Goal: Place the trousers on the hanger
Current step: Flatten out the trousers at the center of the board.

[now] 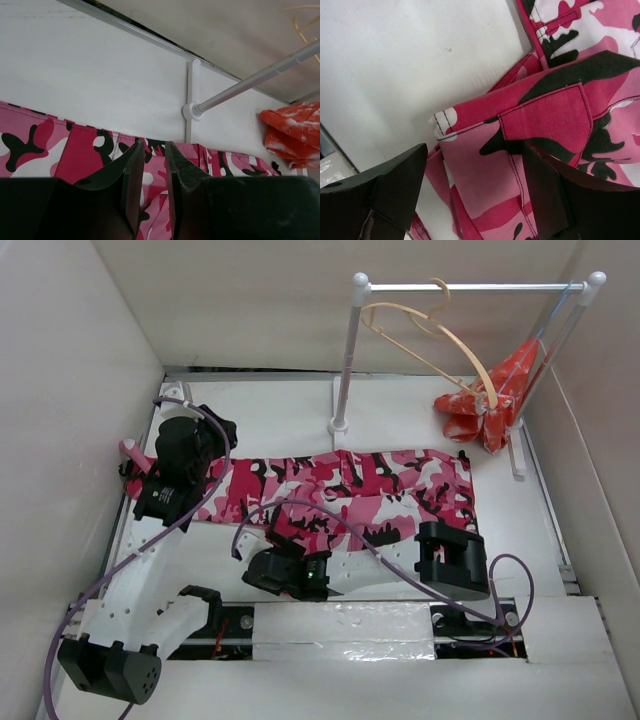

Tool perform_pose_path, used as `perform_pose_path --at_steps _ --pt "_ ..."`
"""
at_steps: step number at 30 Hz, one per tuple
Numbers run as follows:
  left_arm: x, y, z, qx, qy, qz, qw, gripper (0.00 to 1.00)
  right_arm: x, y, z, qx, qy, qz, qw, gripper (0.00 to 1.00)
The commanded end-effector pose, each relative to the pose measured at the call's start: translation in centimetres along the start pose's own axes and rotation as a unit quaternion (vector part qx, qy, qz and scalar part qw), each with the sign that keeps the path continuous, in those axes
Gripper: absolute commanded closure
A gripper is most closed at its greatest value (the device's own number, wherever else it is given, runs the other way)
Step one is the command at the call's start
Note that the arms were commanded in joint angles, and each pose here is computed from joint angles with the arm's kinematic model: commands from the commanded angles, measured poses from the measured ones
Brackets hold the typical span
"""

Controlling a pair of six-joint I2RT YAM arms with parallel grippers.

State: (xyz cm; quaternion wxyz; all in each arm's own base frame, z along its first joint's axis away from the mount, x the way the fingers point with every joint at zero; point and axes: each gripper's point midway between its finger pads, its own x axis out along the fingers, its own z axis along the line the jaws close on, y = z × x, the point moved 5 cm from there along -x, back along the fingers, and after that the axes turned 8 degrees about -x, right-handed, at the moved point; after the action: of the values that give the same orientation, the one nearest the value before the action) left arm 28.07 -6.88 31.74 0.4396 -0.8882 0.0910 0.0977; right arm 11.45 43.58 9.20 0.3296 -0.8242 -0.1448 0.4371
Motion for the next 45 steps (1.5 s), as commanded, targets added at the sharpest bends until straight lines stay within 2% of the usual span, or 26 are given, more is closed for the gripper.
perform_pose_path --at_steps 1,3,4,6,7,8,10,13,14,16,17,18,20,21,24,25,26,29,33,34,36,37,39,41,45 --pt "-0.3 -0.7 -0.7 0.005 0.024 -0.014 1.0 0.79 0.2 -0.8 -1.1 -0.013 0.055 0.007 0.998 0.22" --pt "-0.2 -0.4 -0.6 0.005 0.027 -0.009 1.0 0.79 0.2 -1.0 -1.7 -0.002 0.079 0.002 0.997 0.37" --pt "-0.2 -0.3 -0.6 0.005 0.029 -0.008 1.0 0.79 -0.1 -1.4 -2.2 0.006 0.094 -0.005 0.996 0.55" --pt "-0.2 -0.2 -0.7 0.004 0.032 -0.008 0.999 0.79 -0.5 -2.5 -2.9 0.033 0.097 -0.021 0.994 0.79" --pt "-0.1 -0.2 -0.6 0.004 0.031 -0.008 0.999 0.79 -1.6 -3.5 -3.7 0.05 0.103 -0.039 0.993 0.95" --pt "0.0 -0.1 -0.5 0.004 0.029 -0.005 1.0 0.79 -2.0 -4.2 -4.6 0.071 0.112 -0.056 0.99 1.0" --pt "0.3 0.5 -0.5 0.002 0.032 0.008 0.999 0.79 -3.2 -3.8 -6.6 0.099 0.136 -0.066 0.984 1.0" --pt "0.5 1.7 -1.1 -0.01 0.065 0.038 0.997 0.79 -7.0 -4.3 -10.8 0.176 0.159 -0.113 0.965 1.0" --pt "0.6 2.1 -1.5 -0.016 0.08 0.052 0.995 0.79 -8.6 -2.8 -13.5 0.213 0.174 -0.122 0.954 1.0" --pt "0.9 2.9 -1.7 -0.018 0.093 0.07 0.993 0.79 -9.9 -0.9 -15.9 0.25 0.183 -0.127 0.942 1.0" --pt "1.1 3.3 -2.0 -0.02 0.107 0.084 0.991 0.79 -9.6 2.6 -17.5 0.273 0.204 -0.103 0.935 1.0" --pt "1.2 3.7 -2.0 -0.023 0.114 0.09 0.989 0.79 -11.4 3.5 -19.2 0.302 0.212 -0.119 0.922 1.0" --pt "1.5 4.4 -2.2 -0.029 0.128 0.105 0.986 0.8 -11.9 6.4 -20.1 0.345 0.208 -0.114 0.908 1.0" --pt "1.6 4.8 -2.1 -0.038 0.127 0.114 0.985 0.8 -12.3 9.6 -20.7 0.364 0.22 -0.104 0.899 1.0" --pt "2.4 7.9 -3.4 -0.026 0.128 0.132 0.983 0.81 -12.0 14.1 -19.9 0.396 0.196 -0.102 0.891 1.0" --pt "1.7 10.3 -5.2 -0.009 0.144 0.157 0.977 0.81 -12.6 14.2 -19.6 0.405 0.178 -0.119 0.889 1.0" --pt "2.7 11.9 -5.1 0.003 0.112 0.155 0.981 0.8 -12.6 14.8 -19.4 0.411 0.172 -0.119 0.887 0.99" --pt "2.8 15.0 -5.7 0.001 0.096 0.175 0.98 0.8 -12.4 16.7 -19.2 0.425 0.162 -0.103 0.885 0.98" --pt "2.1 16.6 -2.6 -0.004 0.059 0.175 0.983 0.75 -12.0 19.0 -20.5 0.439 0.182 -0.078 0.877 0.99" --pt "1.8 17.6 -0.5 0.005 0.03 0.177 0.984 0.74 -11.9 19.2 -20.6 0.443 0.171 -0.083 0.876 0.99" --pt "0.5 17.9 1.7 0.002 0.0 0.171 0.985 0.68 -12.1 19.5 -21.7 0.446 0.176 -0.105 0.871 1.0" --pt "-0.2 19.2 3.9 0.008 -0.026 0.183 0.983 0.66 -12.0 19.4 -21.8 0.446 0.169 -0.114 0.872 0.99" --pt "-1.6 19.3 5.4 -0.014 -0.041 0.175 0.984 0.54 -12.0 19.4 -22.2 0.443 0.172 -0.119 0.872 0.99" --pt "-2.8 20.3 7.2 -0.028 -0.05 0.181 0.982 0.5 -12.0 19.5 -22.5 0.441 0.173 -0.116 0.873 1.0" --pt "-4.1 22.5 9.5 -0.047 -0.074 0.213 0.973 0.49 -11.9 19.4 -22.5 0.435 0.164 -0.109 0.879 0.99"
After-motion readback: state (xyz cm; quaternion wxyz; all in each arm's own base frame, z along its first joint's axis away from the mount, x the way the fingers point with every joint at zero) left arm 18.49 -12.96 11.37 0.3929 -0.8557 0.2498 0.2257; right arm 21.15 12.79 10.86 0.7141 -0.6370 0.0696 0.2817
